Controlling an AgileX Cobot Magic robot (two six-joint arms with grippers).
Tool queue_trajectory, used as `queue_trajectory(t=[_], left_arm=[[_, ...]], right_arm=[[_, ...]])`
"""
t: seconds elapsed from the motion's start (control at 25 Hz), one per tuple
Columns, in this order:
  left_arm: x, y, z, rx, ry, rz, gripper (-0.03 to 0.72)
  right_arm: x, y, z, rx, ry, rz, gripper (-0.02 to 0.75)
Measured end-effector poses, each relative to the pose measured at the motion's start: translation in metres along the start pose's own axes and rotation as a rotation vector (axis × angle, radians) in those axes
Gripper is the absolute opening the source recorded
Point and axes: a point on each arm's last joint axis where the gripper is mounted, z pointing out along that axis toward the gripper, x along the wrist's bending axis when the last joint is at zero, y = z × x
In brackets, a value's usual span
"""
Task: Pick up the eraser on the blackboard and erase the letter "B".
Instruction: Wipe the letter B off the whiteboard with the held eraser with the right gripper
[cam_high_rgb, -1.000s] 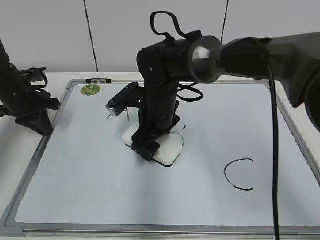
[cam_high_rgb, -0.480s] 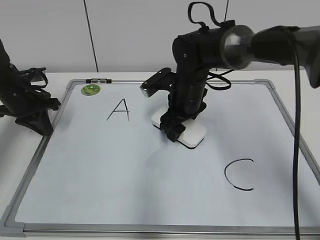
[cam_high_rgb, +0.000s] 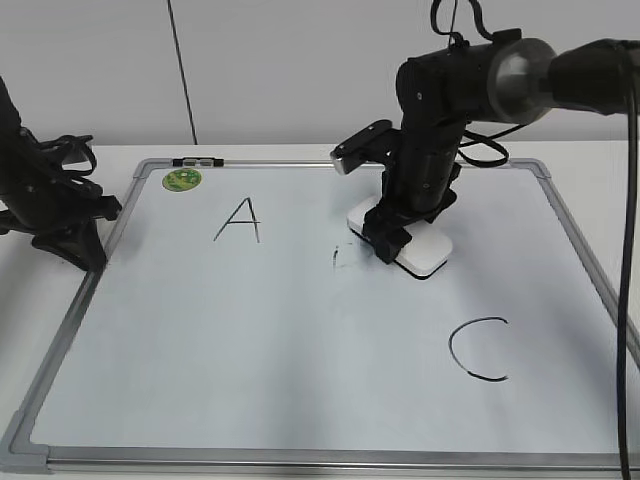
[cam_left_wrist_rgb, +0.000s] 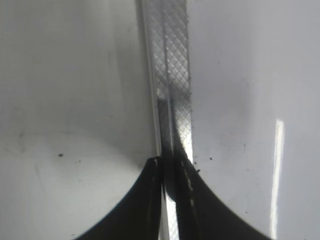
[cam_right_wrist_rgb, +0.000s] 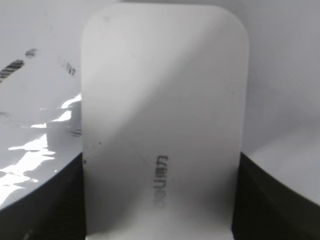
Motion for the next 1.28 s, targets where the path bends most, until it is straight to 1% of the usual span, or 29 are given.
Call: queue_trajectory(t=[0.2, 0.4, 0.52, 0.6, 0.76, 0.92, 1.04, 1.28], left_arm=[[0.0, 0.0, 0.0, 0.0, 0.0, 0.0, 0.035], [0.0, 0.0, 0.0, 0.0, 0.0, 0.0, 0.035], [0.0, 0.0, 0.0, 0.0, 0.0, 0.0, 0.035], [0.0, 0.0, 0.0, 0.0, 0.0, 0.0, 0.035], [0.0, 0.0, 0.0, 0.0, 0.0, 0.0, 0.035], [0.0, 0.0, 0.0, 0.001, 0.0, 0.0, 0.035], [0.0, 0.0, 0.0, 0.0, -0.002, -0.001, 0.035], [0.0, 0.0, 0.0, 0.0, -0.002, -0.002, 0.035]], right_arm=[[0.014, 0.005, -0.002, 0.017, -0.025, -0.06, 0.529], [0.045, 0.012, -0.004, 0.047, -0.01, -0.144, 0.529], [0.062, 0.015, -0.006, 0.052, 0.022, -0.181, 0.529], [0.075, 0.017, -0.007, 0.058, 0.065, -0.208, 0.529], [0.087, 0.017, -0.008, 0.072, 0.096, -0.239, 0.529], [0.087, 0.017, -0.008, 0.078, 0.089, -0.251, 0.529], [0.083, 0.015, -0.008, 0.082, 0.086, -0.248, 0.529], [0.057, 0.007, -0.005, 0.1, 0.093, -0.186, 0.529]])
